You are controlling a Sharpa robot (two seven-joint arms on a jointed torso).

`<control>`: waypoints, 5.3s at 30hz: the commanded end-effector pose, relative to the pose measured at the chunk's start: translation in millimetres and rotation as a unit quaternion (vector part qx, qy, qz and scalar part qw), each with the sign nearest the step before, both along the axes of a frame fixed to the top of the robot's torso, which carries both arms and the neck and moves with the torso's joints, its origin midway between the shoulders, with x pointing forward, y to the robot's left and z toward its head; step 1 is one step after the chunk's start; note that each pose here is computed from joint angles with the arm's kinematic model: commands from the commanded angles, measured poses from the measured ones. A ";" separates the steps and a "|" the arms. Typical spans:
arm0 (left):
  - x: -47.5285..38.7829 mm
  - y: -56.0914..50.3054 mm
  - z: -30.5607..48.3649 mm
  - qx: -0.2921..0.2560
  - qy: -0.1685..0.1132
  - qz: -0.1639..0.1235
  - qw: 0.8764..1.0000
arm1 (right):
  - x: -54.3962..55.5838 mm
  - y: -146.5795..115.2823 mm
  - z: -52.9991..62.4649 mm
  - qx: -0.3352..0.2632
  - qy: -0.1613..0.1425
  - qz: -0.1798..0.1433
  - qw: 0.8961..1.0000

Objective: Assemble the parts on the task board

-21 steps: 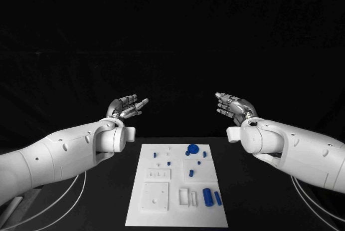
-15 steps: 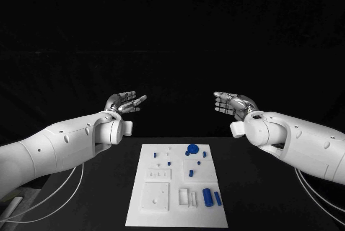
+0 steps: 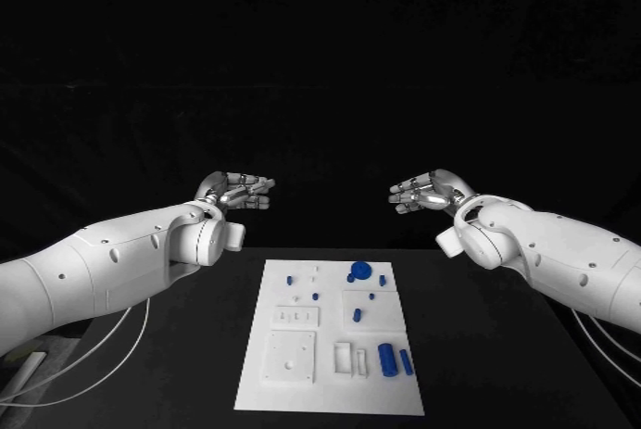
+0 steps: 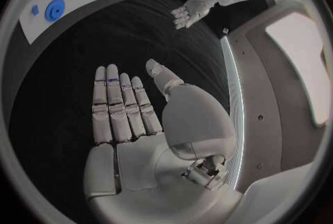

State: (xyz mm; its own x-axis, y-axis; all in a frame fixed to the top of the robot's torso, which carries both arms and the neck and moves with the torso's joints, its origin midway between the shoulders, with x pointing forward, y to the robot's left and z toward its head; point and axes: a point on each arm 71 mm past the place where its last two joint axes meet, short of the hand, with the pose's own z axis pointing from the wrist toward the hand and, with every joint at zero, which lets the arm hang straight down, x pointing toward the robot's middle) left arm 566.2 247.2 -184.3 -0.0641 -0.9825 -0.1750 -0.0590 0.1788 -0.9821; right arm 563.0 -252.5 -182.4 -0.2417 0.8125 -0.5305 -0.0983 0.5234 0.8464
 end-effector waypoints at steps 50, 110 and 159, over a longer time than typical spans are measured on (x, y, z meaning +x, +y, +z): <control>-61.3 -49.8 16.2 -0.033 -0.003 -0.146 0.989 | -19.5 70.5 -59.2 -0.445 -0.193 0.066 0.872; -54.9 -44.6 18.3 -0.027 -0.003 -0.140 0.990 | -22.8 72.0 -75.2 -0.469 -0.168 0.090 0.862; -50.7 -58.0 30.0 -0.025 -0.016 -0.153 0.988 | -3.7 132.0 -27.7 -0.419 -0.272 0.017 0.866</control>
